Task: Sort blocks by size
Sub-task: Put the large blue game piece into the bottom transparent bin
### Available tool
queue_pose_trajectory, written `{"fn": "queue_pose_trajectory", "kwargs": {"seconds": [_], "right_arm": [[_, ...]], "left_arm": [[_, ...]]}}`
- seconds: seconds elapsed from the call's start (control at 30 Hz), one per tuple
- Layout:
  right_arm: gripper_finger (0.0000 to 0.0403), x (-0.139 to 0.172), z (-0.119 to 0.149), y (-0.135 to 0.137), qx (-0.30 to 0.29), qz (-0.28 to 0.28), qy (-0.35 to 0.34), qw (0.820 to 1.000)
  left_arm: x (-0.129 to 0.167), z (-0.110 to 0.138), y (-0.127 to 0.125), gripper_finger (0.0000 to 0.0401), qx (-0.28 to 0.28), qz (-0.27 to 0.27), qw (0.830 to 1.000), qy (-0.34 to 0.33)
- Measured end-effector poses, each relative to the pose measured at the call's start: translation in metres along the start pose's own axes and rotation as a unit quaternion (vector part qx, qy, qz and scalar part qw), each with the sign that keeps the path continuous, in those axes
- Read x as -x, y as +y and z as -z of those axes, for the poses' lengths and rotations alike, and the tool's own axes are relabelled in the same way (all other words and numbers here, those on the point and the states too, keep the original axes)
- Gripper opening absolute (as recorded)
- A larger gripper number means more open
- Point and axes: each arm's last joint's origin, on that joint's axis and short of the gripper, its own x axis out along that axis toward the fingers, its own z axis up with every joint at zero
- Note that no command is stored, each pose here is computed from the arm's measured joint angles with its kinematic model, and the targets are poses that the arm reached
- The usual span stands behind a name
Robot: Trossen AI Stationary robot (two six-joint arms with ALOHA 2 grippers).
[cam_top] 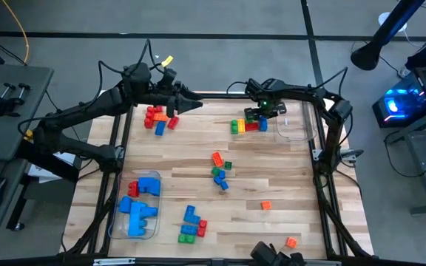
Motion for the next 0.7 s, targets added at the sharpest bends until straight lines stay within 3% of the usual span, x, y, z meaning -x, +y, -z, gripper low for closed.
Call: {"fn": "queue_pose_trajectory", "kwargs": {"seconds": [0.13,0.27,0.5,0.6,0.7], "right_arm": [[0.0129,0.0,0.0,0.0,0.018,0.001,0.002,1.0],[0.0129,0.008,-0.002,0.001,0.044,-0.005,-0.006,0.999],[0.0129,0.097,-0.012,0.006,0.096,-0.069,-0.134,0.984],[0.0129,0.138,-0.004,-0.01,0.107,-0.041,-0.189,0.975],[0.0129,0.152,0.004,-0.037,0.093,0.013,-0.184,0.978]], "left_arm": [[0.0,0.0,0.0,0.0266,-0.001,-0.005,1.0,-0.003],[0.0,0.0,0.0,0.0266,-0.001,-0.005,1.0,-0.004],[0.002,-0.003,0.004,0.0266,-0.015,-0.011,1.0,-0.011],[0.002,-0.003,0.004,0.0266,-0.027,-0.013,1.0,-0.009],[0.002,-0.003,0.004,0.0266,-0.047,-0.013,0.999,-0.008]]}}
